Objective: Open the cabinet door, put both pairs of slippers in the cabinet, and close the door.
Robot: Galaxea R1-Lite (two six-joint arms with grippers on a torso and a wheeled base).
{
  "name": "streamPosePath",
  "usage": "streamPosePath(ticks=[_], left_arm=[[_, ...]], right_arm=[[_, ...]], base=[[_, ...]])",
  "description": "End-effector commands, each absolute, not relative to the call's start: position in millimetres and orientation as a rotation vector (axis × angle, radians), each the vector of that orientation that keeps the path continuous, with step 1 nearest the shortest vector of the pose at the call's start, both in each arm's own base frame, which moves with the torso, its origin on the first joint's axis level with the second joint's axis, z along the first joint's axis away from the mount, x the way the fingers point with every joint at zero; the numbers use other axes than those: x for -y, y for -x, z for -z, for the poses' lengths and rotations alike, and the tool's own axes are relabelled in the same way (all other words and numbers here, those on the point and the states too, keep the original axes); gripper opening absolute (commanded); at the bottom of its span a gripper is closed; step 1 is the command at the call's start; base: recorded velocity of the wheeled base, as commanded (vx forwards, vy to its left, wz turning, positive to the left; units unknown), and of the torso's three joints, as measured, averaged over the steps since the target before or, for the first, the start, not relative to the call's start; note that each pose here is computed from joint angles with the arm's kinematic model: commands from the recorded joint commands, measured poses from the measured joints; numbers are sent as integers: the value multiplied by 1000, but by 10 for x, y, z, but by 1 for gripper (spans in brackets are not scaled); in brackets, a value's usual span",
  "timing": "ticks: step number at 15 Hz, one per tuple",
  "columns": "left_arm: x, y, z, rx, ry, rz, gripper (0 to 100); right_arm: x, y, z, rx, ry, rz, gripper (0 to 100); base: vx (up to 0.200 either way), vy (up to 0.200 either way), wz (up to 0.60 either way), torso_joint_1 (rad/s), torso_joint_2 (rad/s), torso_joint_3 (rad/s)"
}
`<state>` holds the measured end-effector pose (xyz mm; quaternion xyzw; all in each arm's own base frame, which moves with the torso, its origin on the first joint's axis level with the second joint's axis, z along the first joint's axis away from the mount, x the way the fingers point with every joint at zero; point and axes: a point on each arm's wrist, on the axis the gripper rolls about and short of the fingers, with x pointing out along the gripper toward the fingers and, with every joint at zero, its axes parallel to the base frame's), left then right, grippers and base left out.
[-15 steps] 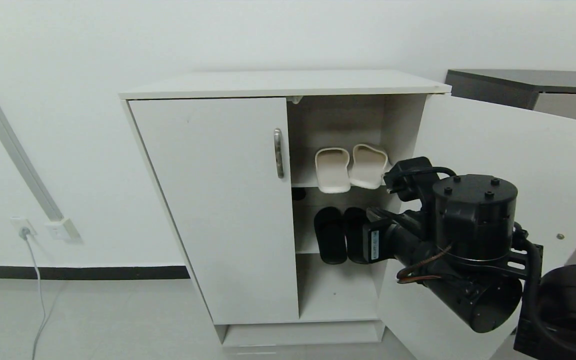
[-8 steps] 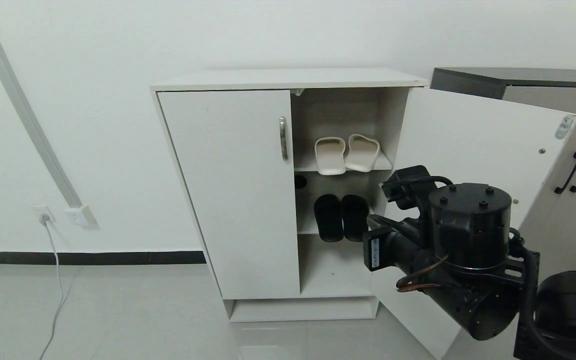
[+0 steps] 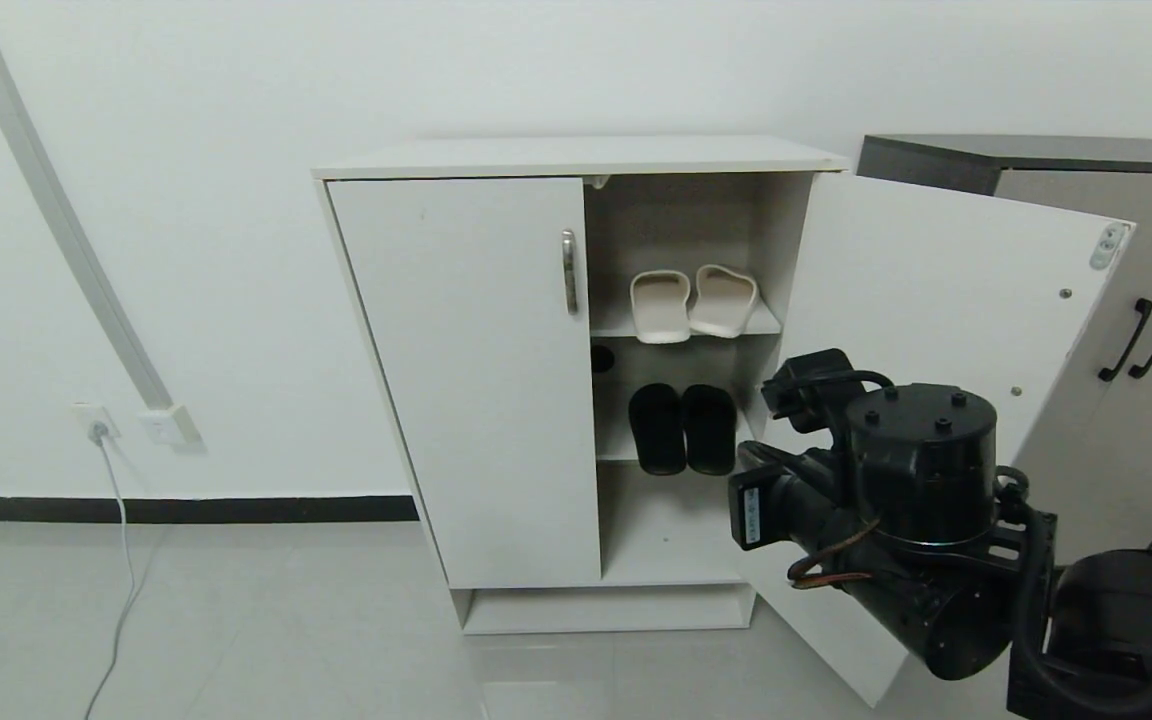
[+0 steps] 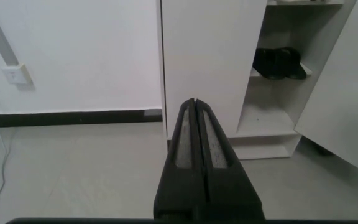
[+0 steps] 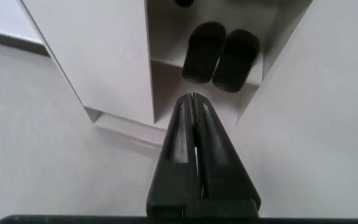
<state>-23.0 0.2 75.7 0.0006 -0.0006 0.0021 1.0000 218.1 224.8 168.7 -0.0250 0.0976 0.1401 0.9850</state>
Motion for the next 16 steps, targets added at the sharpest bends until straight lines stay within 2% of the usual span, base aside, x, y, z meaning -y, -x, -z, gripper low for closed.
streamPosePath(ticks=[1, 14, 16], left_arm=[[-2, 229, -757, 0, -2, -5, 0], [-2, 229, -757, 0, 0, -5, 0], [-2, 229, -757, 0, 0, -5, 0]], right_arm=[[-2261, -2200, -1644, -207, 59, -280, 0], [-2266, -2265, -1558, -226, 73, -265, 0], [-2266, -2265, -1550, -228, 76, -263, 0]], base=[[0, 0, 0, 0, 0, 0], [0, 0, 0, 0, 0, 0], [0, 0, 0, 17, -237, -249]])
